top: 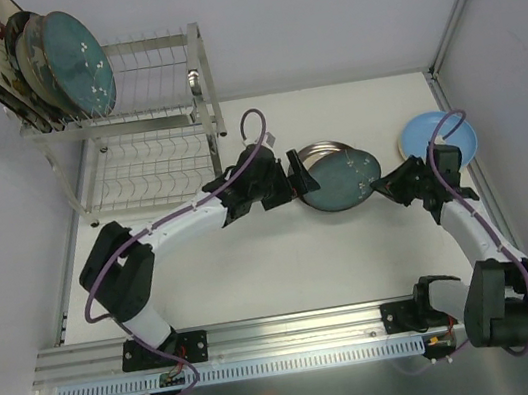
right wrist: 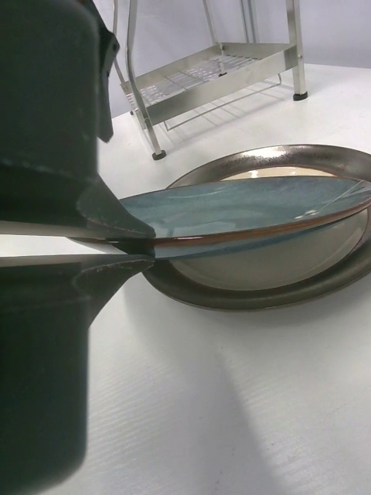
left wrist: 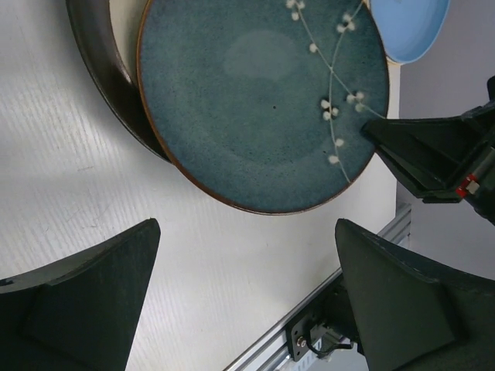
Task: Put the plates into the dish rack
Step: Grab a plate with the right arm, then pass the plate from the right arm to the left
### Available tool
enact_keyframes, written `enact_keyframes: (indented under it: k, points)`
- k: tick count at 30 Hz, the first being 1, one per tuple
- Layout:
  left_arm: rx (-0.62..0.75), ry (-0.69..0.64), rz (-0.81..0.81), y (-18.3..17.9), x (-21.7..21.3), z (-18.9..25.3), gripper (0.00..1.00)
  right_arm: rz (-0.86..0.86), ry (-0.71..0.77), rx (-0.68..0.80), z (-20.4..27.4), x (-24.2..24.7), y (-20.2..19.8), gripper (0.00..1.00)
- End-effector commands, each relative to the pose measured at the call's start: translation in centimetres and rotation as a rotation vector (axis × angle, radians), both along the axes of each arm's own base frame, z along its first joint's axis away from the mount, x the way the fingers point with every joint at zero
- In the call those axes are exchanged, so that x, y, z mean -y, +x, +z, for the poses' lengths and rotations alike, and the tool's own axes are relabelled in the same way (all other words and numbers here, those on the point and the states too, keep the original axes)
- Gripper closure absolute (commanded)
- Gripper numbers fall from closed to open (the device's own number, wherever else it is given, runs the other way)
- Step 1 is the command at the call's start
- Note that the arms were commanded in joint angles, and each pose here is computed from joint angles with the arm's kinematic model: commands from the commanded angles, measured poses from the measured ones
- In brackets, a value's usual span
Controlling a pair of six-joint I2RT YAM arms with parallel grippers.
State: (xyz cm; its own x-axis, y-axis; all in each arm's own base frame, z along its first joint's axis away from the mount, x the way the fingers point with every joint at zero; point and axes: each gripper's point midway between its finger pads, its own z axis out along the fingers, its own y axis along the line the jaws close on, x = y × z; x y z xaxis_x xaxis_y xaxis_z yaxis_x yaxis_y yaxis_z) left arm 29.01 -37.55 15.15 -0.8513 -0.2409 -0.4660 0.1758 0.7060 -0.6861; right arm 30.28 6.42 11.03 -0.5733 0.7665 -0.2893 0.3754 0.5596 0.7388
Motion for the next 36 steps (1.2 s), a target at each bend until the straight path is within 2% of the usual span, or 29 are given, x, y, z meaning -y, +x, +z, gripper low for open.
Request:
enact_keyframes:
  k: [1, 7, 15, 23, 28, 36]
  points:
    - [-0.041, -0.058, -0.005, 0.3, 1.8, 0.6, 0.02, 0.036, 0.086, 0.2, 5.7, -1.2, 1.6, 0.99]
    - [-0.1, -0.043, 0.003, 0.1, 2.0, -1.5, 0.02, 0.031, 0.096, 0.193, 5.5, -1.3, 0.9, 0.99]
    - [-0.197, -0.065, 0.065, 0.3, 2.3, -3.0, 0.01, 0.019, 0.151, 0.23, 7.9, -1.7, 1.0, 0.99]
    - [-0.231, -0.107, 0.124, 1.7, 2.9, -2.5, 0.02, 0.036, 0.204, 0.266, 9.9, -2.4, 0.5, 0.99]
    - [-0.239, -0.138, 0.143, 2.4, 3.1, -1.9, 0.06, 0.04, 0.23, 0.285, 10.7, -2.8, -0.2, 0.99]
    - [-0.308, -0.219, 0.22, 3.8, 3.0, -2.0, 0.21, 0.059, 0.256, 0.307, 11.3, -3.4, -0.8, 0.99]
